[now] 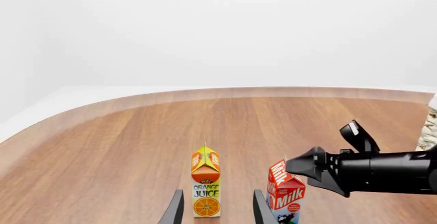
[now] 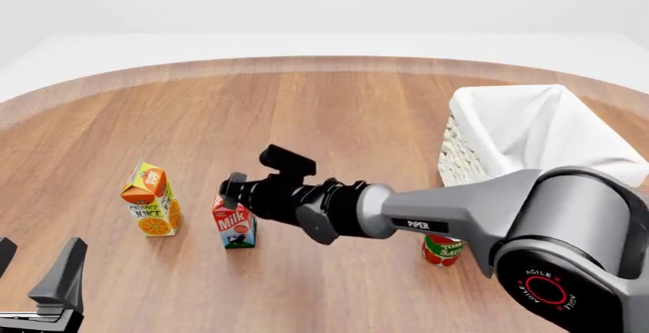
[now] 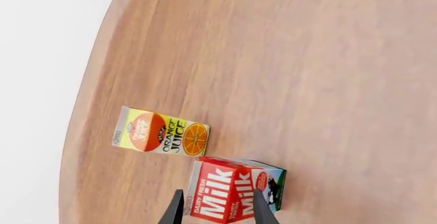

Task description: Pick the milk and place it in the basket.

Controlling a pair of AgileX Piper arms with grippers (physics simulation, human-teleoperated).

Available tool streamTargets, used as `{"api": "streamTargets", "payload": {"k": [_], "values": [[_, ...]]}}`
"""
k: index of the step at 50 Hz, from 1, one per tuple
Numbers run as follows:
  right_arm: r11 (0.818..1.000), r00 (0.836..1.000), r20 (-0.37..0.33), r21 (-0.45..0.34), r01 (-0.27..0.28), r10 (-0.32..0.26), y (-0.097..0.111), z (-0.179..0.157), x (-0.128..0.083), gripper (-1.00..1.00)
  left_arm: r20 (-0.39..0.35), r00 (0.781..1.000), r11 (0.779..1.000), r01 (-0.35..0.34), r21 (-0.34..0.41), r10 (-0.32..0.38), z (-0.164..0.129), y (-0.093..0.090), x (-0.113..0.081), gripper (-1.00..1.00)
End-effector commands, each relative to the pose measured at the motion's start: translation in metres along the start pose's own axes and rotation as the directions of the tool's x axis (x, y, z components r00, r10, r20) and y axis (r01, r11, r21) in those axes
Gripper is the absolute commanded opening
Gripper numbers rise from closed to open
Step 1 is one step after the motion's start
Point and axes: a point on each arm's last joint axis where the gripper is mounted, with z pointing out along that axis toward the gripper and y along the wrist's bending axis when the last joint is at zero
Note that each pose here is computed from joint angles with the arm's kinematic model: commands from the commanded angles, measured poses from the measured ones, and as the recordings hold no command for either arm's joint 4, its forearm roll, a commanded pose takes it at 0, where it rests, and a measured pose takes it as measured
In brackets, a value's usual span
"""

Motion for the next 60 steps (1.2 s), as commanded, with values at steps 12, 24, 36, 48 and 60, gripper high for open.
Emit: {"api": "streamTargets", "payload": {"k": [12,24,36,48,60], "values": [[1.000,1.000,-0.020,-0.002,-0.024,0.024,-0.007,0.017,0.018,1.00,0.000,1.000,1.000,0.000,0.000,0.000,0.000,0.000,0.000,1.00],[0.999,0.999,-0.020,-0.015,-0.049,0.049,-0.010,0.017,0.027,-1.00,0.000,1.000,1.000,0.000,0.000,0.000,0.000,0.000,0.000,1.00],[0.999,0.999,0.006,-0.038,-0.037,0.038,-0.005,0.006,0.018,-1.00,0.000,1.000,1.000,0.000,0.000,0.000,0.000,0.000,0.000,1.00],[0.997,0.998,0.053,-0.077,0.022,-0.018,0.010,-0.020,0.000,-1.00,0.000,1.000,1.000,0.000,0.000,0.000,0.000,0.000,0.000,1.00],[0.994,0.996,0.085,-0.104,0.033,-0.024,0.014,-0.041,-0.007,-1.00,0.000,1.000,1.000,0.000,0.000,0.000,0.000,0.000,0.000,1.00]]}}
